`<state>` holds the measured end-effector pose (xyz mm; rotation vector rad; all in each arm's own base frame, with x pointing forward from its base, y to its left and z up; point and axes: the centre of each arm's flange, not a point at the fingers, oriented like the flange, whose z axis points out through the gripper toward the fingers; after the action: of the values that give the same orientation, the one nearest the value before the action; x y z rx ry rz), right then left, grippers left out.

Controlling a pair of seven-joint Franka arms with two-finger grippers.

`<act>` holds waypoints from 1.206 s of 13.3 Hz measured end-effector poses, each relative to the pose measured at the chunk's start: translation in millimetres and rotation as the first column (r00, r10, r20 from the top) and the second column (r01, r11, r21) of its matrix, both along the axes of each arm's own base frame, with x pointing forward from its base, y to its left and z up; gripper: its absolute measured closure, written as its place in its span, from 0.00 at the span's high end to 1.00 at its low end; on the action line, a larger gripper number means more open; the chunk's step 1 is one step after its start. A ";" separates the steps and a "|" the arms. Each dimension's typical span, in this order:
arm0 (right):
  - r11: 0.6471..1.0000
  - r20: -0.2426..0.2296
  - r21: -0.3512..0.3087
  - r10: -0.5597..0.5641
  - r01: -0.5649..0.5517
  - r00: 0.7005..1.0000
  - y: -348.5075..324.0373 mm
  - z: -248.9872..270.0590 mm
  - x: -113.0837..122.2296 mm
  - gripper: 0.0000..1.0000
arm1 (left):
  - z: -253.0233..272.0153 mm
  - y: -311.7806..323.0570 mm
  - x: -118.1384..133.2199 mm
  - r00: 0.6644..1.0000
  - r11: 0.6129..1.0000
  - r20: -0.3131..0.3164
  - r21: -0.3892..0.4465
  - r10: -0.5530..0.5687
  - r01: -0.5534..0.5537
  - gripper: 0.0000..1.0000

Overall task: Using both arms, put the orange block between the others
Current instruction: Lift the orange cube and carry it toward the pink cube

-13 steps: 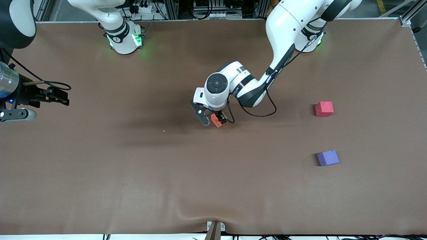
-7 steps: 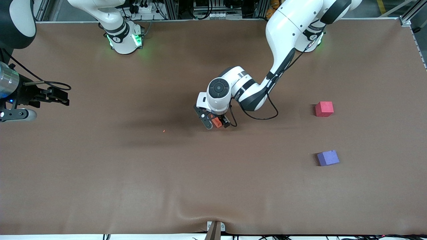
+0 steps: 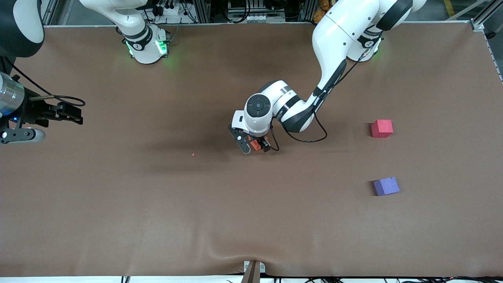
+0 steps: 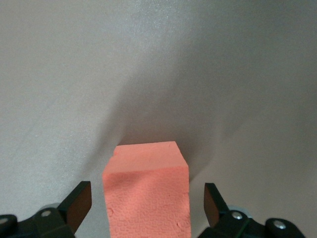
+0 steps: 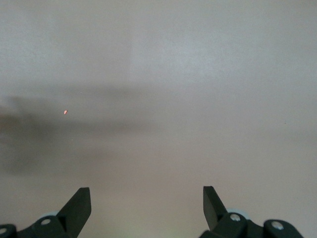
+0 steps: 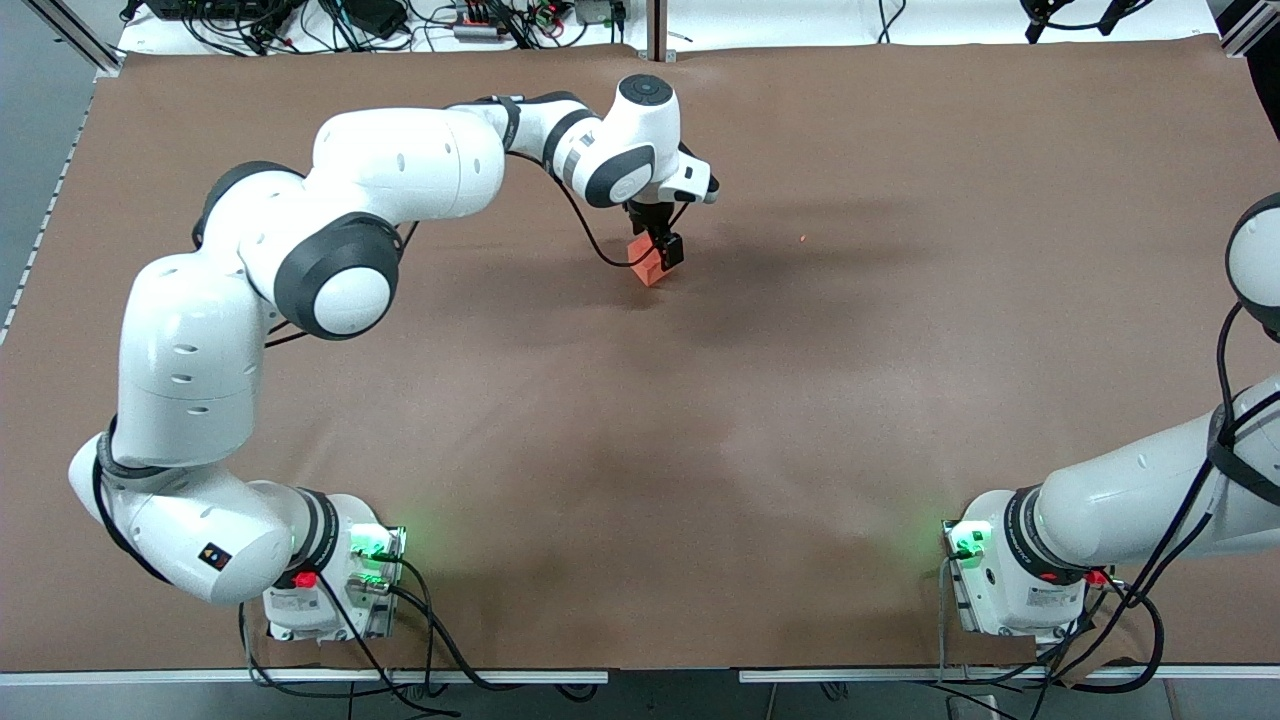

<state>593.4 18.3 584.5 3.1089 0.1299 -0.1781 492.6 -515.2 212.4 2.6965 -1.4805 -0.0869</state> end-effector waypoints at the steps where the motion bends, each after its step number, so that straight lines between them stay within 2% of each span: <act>1: 1.000 0.000 0.000 0.000 0.000 1.000 0.1 0.0 0.0 1.00 | -1.3 0.2 -0.4 1.000 1.000 0.000 0.000 0.000 0.000 1.00; 5: 1.000 0.000 0.000 0.002 -0.002 1.000 0.9 0.0 0.0 1.00 | -6.5 1.0 -1.7 1.000 1.000 -0.003 0.001 -0.002 0.002 1.00; 9: 1.000 0.000 0.000 0.002 -0.002 1.000 1.1 0.0 0.0 1.00 | -5.4 0.7 -0.8 1.000 1.000 0.002 -0.004 -0.002 0.002 0.60; 13: 1.000 0.000 0.000 0.002 -0.002 1.000 1.2 -0.1 0.0 1.00 | -3.9 3.3 1.6 1.000 1.000 0.002 -0.003 0.003 -0.003 0.54; 16: 1.000 0.000 0.000 0.002 -0.002 1.000 1.2 -0.2 0.0 1.00 | 16.6 43.4 28.4 0.997 0.996 -0.033 0.060 0.066 -0.064 0.54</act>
<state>593.4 19.6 584.4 3.1087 0.1331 -0.1786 521.0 -471.8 229.0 2.7717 -1.4006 -0.1770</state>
